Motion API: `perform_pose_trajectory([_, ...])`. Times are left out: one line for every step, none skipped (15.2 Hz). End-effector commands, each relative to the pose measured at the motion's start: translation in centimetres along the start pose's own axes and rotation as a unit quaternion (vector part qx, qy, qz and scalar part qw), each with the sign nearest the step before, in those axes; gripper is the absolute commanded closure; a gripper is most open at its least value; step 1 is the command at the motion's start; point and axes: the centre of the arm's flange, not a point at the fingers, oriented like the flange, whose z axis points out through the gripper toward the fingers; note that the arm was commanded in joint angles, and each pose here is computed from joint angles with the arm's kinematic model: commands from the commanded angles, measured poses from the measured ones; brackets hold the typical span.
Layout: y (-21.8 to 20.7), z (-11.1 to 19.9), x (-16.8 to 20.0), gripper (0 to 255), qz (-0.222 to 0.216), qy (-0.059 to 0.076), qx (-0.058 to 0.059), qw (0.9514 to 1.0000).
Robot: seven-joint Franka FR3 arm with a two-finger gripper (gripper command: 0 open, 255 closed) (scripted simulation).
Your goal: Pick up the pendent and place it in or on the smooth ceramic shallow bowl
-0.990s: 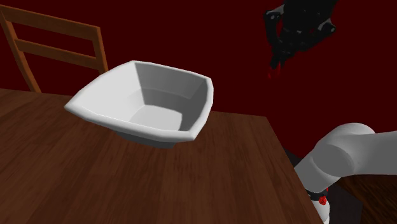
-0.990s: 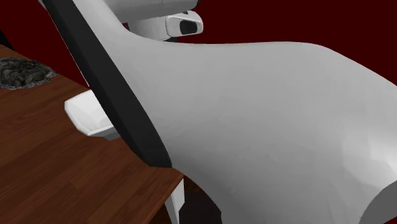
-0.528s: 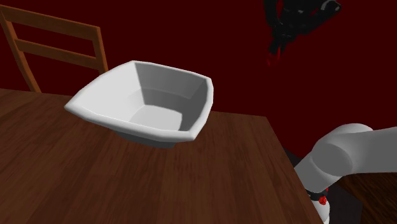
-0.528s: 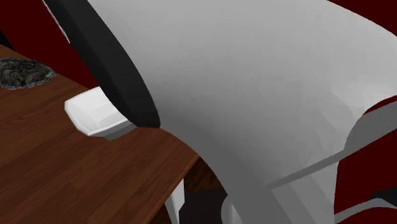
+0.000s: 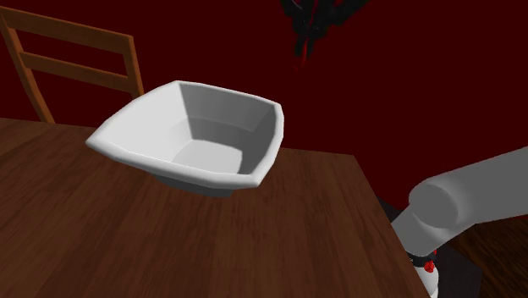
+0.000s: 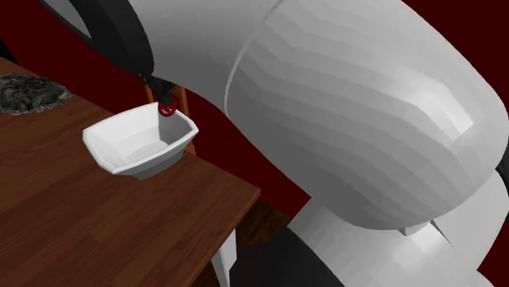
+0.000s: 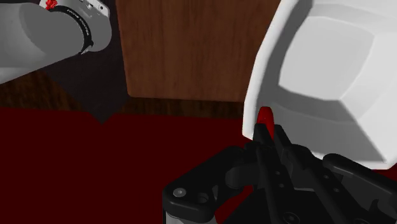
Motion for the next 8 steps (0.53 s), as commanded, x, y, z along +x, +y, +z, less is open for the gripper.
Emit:
perform_pose_trajectory([-2.3,-0.3,-0.2,255,0.001,-0.001,0.001,1.0])
perform_pose_trajectory([-3.6,-0.4,-0.3,255,0.001,-0.001,0.001,1.0])
perform_pose_trajectory([-4.9,-0.5,-0.5,255,0.001,-0.001,0.001,1.0])
perform_pose_trajectory([-6.2,-0.6,-0.7,255,0.001,-0.001,0.001,1.0])
perform_pose_trajectory([-7.5,-0.7,-0.9,255,0.001,-0.001,0.001,1.0])
perform_pose_trajectory([-8.8,-0.8,-1.1,255,0.001,-0.001,0.001,1.0])
perform_pose_trajectory([-10.1,-0.9,-1.3,255,0.001,-0.001,0.001,1.0])
perform_pose_trajectory([-11.4,-1.0,-1.5,255,0.001,-0.001,0.001,1.0])
